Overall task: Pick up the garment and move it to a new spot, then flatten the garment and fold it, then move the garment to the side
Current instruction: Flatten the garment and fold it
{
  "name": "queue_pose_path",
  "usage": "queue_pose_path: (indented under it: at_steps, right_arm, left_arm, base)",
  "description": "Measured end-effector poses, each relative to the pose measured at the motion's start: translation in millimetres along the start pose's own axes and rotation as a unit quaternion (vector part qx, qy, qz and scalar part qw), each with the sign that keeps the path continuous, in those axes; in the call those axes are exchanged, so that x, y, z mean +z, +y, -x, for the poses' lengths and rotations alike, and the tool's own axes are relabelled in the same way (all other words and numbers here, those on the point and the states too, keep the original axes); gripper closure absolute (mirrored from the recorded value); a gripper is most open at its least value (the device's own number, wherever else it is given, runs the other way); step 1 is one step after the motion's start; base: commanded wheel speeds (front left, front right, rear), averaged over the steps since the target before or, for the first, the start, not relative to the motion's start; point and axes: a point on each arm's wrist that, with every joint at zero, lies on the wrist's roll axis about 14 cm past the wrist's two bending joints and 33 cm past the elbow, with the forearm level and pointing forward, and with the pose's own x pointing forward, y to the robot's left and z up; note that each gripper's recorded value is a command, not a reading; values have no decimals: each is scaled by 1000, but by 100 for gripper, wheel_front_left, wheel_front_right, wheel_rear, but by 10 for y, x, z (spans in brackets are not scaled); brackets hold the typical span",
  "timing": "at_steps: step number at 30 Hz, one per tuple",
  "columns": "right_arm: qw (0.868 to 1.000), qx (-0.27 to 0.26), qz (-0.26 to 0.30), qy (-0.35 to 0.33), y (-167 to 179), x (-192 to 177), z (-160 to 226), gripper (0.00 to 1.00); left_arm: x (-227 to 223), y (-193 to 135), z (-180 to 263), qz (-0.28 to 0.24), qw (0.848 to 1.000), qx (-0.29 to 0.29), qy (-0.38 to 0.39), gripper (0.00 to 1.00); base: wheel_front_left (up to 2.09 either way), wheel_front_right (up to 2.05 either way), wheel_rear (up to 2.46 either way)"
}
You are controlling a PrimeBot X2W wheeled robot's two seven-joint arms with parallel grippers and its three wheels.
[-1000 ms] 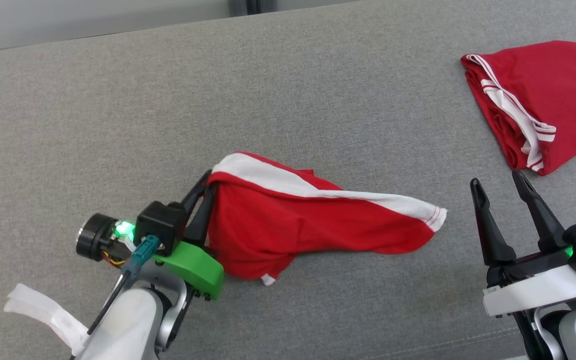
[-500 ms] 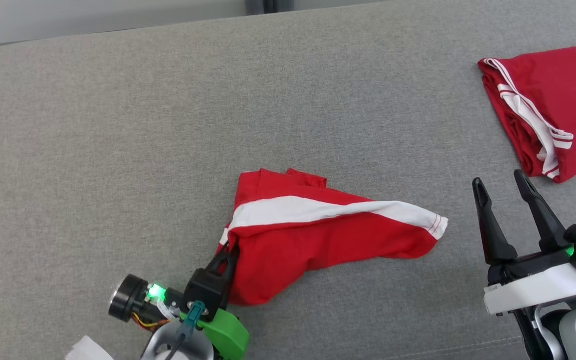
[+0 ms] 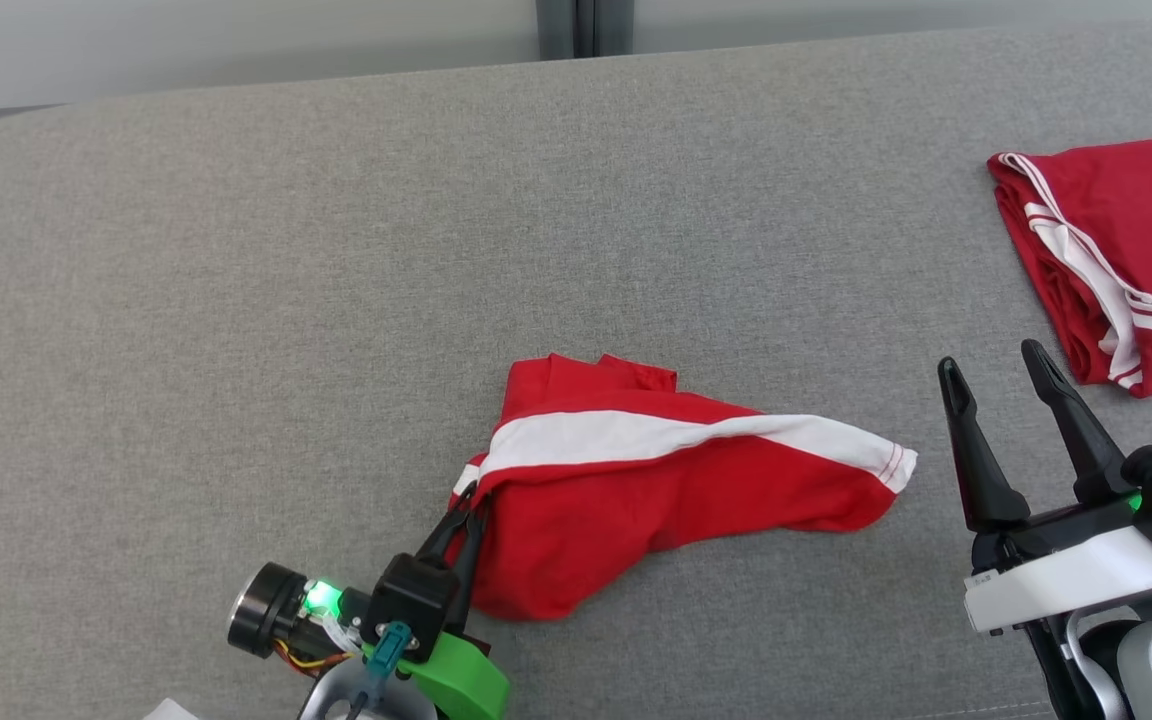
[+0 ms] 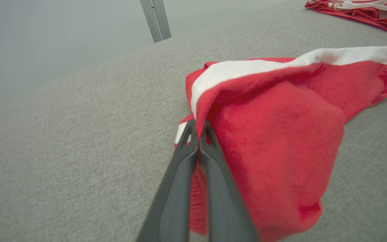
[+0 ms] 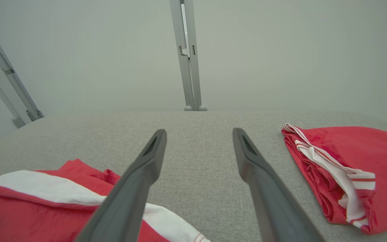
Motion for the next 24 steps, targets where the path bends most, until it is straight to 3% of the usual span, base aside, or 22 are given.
queue_pose_path:
  at_steps: [8,9,10,11,12,18,24]
  right_arm:
    - [1000,2,-1,-9,57,90,80,0]
    - [1000,3,-1,-12,66,110,83,0]
    - [1000,3,-1,-14,73,123,87,0]
    - [1000,4,-1,-14,79,130,92,0]
    - [1000,5,-1,-15,84,135,94,0]
    - [1000,6,1,-17,94,163,102,0]
    - [1000,8,3,-17,110,182,107,0]
  left_arm:
    - [146,-170,156,2,1000,-23,-9,100]
    - [153,-221,178,3,999,-31,-8,90]
    - [138,-286,202,7,999,-42,-2,67]
    - [139,-359,223,14,998,-54,-1,23]
    - [139,-411,235,21,998,-61,1,0]
    - [248,-493,243,47,996,-66,-25,0]
    - [623,-365,224,69,991,-44,-103,0]
  base:
    - [0,0,0]
    - [0,0,0]
    - [0,0,0]
    - [0,0,0]
    - [0,0,0]
    - [0,0,0]
    - [0,0,0]
